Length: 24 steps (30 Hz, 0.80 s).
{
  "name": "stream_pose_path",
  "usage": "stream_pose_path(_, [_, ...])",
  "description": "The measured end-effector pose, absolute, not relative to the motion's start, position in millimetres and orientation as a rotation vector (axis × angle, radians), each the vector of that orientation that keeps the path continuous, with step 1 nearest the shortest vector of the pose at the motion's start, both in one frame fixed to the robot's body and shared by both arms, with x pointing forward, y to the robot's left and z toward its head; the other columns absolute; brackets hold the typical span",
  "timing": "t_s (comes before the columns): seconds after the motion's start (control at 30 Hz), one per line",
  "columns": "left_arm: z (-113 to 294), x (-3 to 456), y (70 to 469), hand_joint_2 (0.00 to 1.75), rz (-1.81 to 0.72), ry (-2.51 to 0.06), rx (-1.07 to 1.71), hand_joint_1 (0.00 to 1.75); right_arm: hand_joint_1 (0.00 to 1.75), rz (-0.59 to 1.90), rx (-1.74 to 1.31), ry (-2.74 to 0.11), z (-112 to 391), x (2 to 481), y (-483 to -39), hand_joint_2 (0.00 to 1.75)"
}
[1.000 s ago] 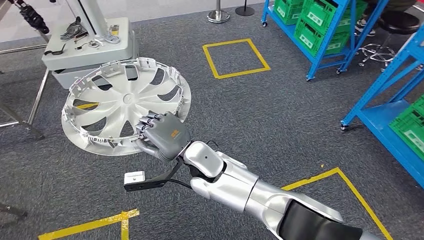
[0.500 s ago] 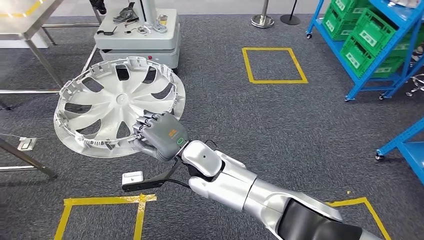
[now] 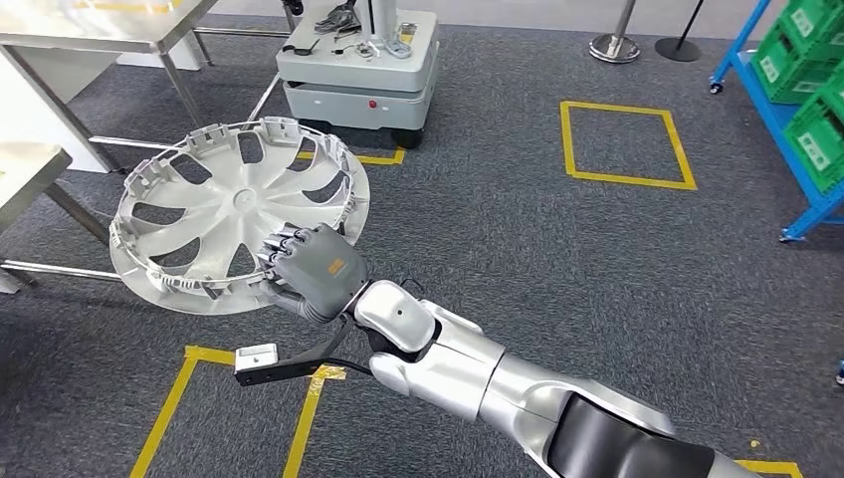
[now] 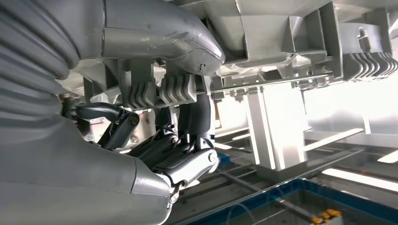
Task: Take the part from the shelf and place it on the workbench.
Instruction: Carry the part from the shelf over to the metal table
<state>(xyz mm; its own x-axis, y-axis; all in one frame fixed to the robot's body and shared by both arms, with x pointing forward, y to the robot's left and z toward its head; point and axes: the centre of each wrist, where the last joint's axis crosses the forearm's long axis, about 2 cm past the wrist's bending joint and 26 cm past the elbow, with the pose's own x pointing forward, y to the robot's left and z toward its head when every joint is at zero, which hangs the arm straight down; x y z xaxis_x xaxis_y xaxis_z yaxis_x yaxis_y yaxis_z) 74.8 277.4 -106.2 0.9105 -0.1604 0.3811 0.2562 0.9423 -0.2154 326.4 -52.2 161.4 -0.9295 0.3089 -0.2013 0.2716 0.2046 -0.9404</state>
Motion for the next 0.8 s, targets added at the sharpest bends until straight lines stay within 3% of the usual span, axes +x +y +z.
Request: stream_pose_path(0.8, [-105.6, 77.9, 276.1, 1.75, -0.227, -0.373, -0.265, 0.0, 1.75, 1.882, -0.626, -2.39, 159.8, 330.8, -59.7, 1.75])
